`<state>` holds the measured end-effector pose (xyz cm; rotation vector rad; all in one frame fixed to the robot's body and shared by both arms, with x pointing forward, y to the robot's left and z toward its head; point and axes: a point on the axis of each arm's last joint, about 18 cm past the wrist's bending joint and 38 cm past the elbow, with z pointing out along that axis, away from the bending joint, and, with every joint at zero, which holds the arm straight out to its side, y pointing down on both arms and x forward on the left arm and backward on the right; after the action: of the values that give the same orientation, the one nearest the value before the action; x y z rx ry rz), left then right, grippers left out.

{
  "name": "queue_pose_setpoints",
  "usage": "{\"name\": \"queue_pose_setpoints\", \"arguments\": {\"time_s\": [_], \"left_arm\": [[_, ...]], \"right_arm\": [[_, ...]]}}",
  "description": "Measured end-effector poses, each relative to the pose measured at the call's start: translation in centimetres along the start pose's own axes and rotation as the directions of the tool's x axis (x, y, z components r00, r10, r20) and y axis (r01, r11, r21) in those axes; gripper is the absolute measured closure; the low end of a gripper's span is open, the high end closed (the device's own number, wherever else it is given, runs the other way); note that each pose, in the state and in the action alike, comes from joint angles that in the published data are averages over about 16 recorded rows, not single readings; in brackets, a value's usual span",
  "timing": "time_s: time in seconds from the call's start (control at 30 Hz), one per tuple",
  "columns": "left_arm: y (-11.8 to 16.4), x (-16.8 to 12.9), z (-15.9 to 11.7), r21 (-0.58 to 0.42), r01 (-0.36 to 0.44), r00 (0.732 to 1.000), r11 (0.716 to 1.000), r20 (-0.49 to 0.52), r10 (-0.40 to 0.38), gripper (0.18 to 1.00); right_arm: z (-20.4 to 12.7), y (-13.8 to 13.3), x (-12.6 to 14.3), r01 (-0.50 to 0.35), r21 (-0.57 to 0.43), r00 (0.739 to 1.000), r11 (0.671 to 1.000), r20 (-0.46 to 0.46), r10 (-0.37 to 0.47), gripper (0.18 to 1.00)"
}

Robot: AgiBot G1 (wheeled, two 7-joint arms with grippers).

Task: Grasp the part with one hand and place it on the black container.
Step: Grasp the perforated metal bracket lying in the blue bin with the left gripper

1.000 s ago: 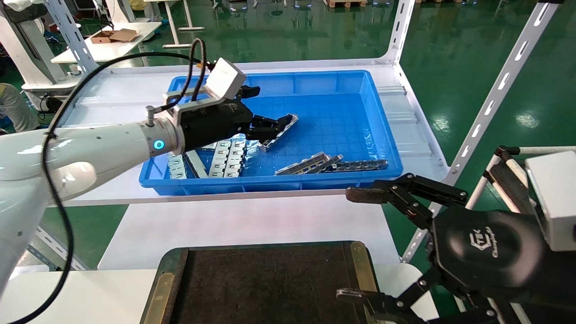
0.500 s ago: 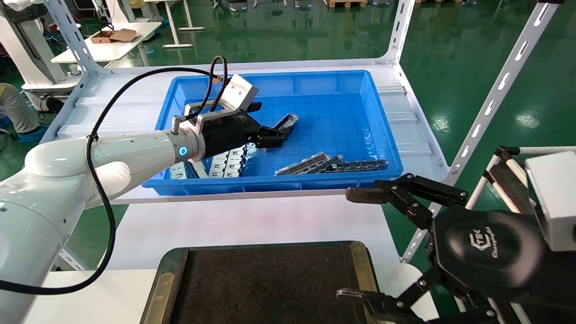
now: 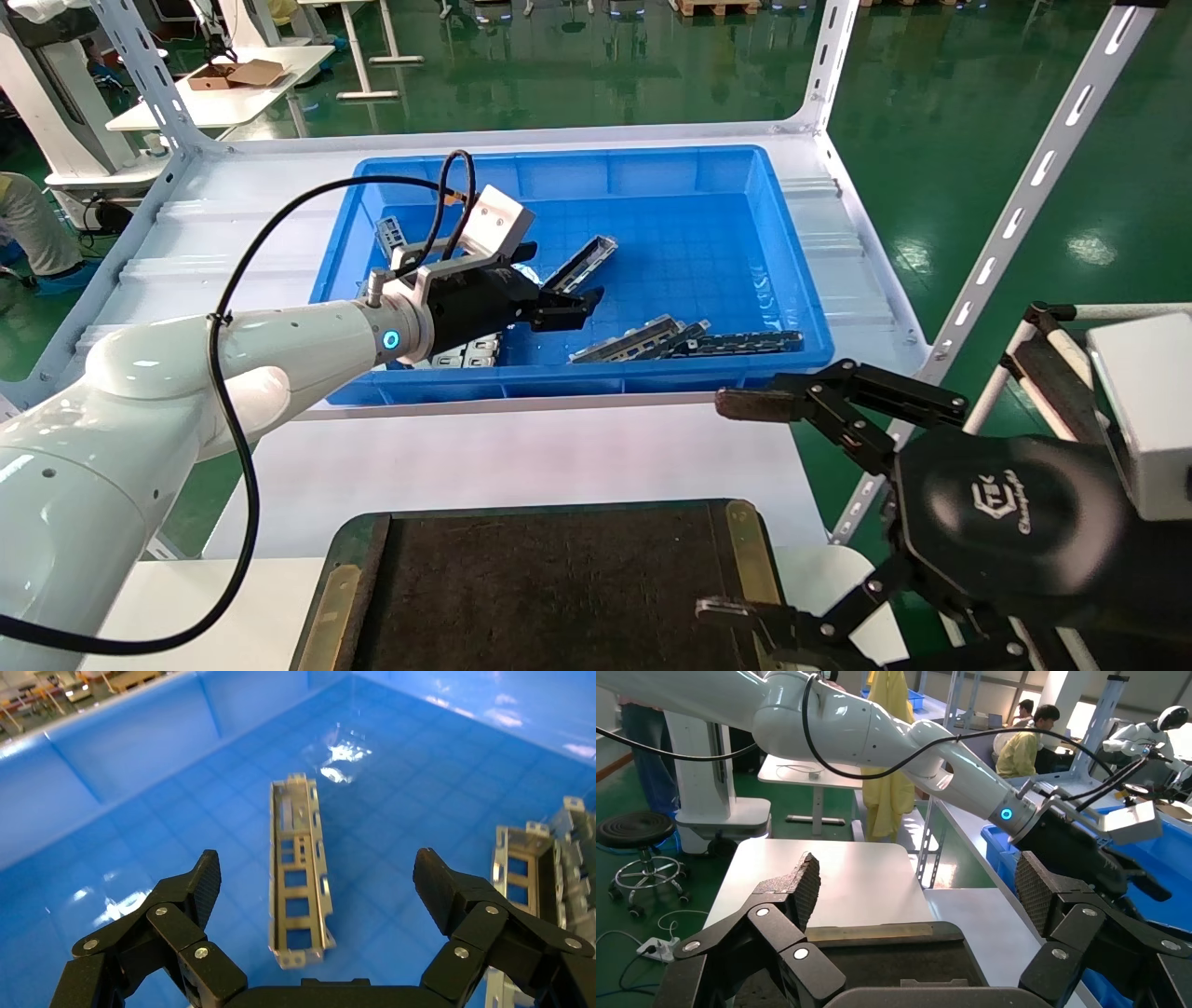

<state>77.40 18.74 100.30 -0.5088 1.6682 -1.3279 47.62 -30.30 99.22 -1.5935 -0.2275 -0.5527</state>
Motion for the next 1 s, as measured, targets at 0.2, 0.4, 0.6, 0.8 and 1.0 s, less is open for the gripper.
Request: {"name": "queue_pose_setpoints", "arguments": {"time_s": [0.2, 0.4, 0.6, 0.8, 1.0], "left_arm": [[0.8, 0.2, 0.2, -0.016, 0.026, 1.000, 1.000, 0.015, -0.026, 0.200], [1.4, 0.3, 0.4, -0.026, 0.048, 0.998, 0.999, 0.029, -0.047, 0.243], [1.7, 0.5, 0.5, -0.032, 0.060, 0.998, 0.998, 0.039, -0.059, 0.321], [1.9, 0.6, 0.6, -0.036, 0.063, 0.997, 0.997, 0.042, -0.061, 0.432], [2.0, 0.8, 0.7, -0.038, 0.062, 0.997, 0.997, 0.043, -0.061, 0.569]], "right_arm": [[0.0, 0.0, 0.0, 0.000, 0.000, 1.000, 1.000, 0.000, 0.000, 0.201], [0.0, 0.0, 0.0, 0.000, 0.000, 1.000, 1.000, 0.000, 0.000, 0.250], [0.0, 0.0, 0.0, 0.000, 0.000, 1.000, 1.000, 0.000, 0.000, 0.341], [0.0, 0.0, 0.0, 0.000, 0.000, 1.000, 1.000, 0.000, 0.000, 0.467], [0.0, 0.0, 0.0, 0.000, 0.000, 1.000, 1.000, 0.000, 0.000, 0.597]]}}
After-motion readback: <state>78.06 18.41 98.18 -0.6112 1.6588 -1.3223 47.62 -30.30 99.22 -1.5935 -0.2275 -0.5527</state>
